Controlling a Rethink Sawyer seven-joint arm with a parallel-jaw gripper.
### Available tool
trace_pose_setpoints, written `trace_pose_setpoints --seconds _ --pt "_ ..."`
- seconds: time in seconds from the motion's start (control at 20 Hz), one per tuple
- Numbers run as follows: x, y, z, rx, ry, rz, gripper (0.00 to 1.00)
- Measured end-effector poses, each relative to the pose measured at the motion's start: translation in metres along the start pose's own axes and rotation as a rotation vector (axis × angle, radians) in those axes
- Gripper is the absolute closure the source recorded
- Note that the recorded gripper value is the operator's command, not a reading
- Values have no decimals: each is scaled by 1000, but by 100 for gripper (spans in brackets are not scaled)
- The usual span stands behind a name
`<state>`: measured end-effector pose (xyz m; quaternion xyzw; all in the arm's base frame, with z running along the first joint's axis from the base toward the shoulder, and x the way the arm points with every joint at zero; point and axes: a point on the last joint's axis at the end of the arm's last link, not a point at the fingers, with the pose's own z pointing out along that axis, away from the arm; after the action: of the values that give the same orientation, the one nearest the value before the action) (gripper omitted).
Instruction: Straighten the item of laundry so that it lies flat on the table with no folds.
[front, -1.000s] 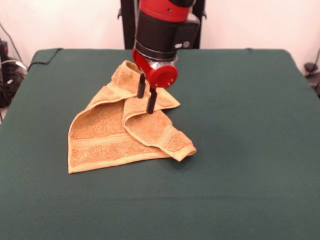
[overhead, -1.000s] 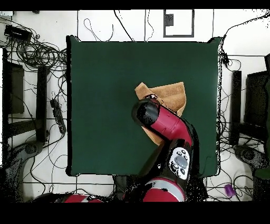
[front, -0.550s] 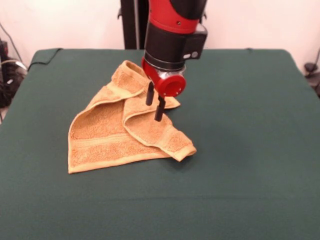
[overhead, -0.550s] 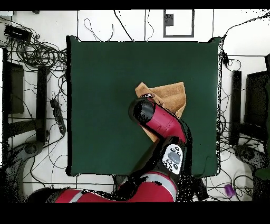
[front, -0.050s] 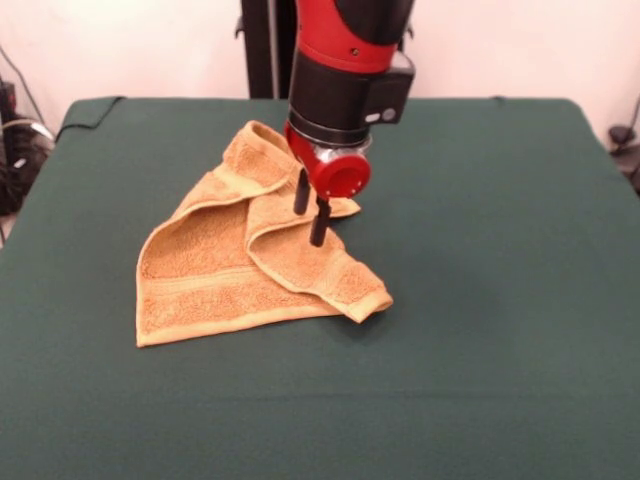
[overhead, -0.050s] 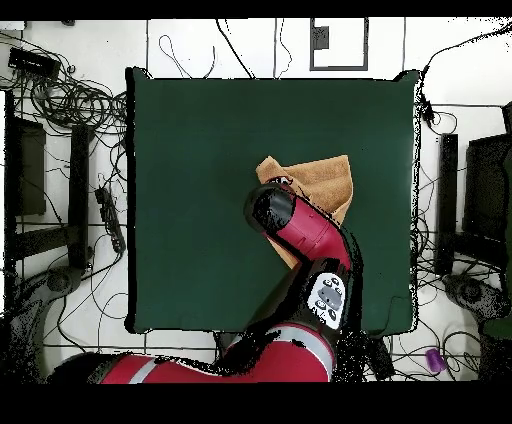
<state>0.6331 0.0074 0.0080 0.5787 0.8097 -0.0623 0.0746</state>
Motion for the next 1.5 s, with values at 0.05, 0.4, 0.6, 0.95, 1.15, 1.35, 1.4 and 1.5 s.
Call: trace_pose_setpoints --seconds 0.05,0.4,0.6,0.95,1.15,1.35,1.4,1.5 --pt "1 1 0 -1 1 3 0" --pt "21 7 -4 -8 13 13 0" --pt "30 9 -5 -9 20 25 0" --pt "45 16 -8 -18 30 73 0" --pt "45 14 -9 -16 32 91 0" --pt "42 6 -10 -6 39 105 0" --pt "41 2 -13 -3 41 110 0" --pt "41 -1 -18 -2 43 115 0"
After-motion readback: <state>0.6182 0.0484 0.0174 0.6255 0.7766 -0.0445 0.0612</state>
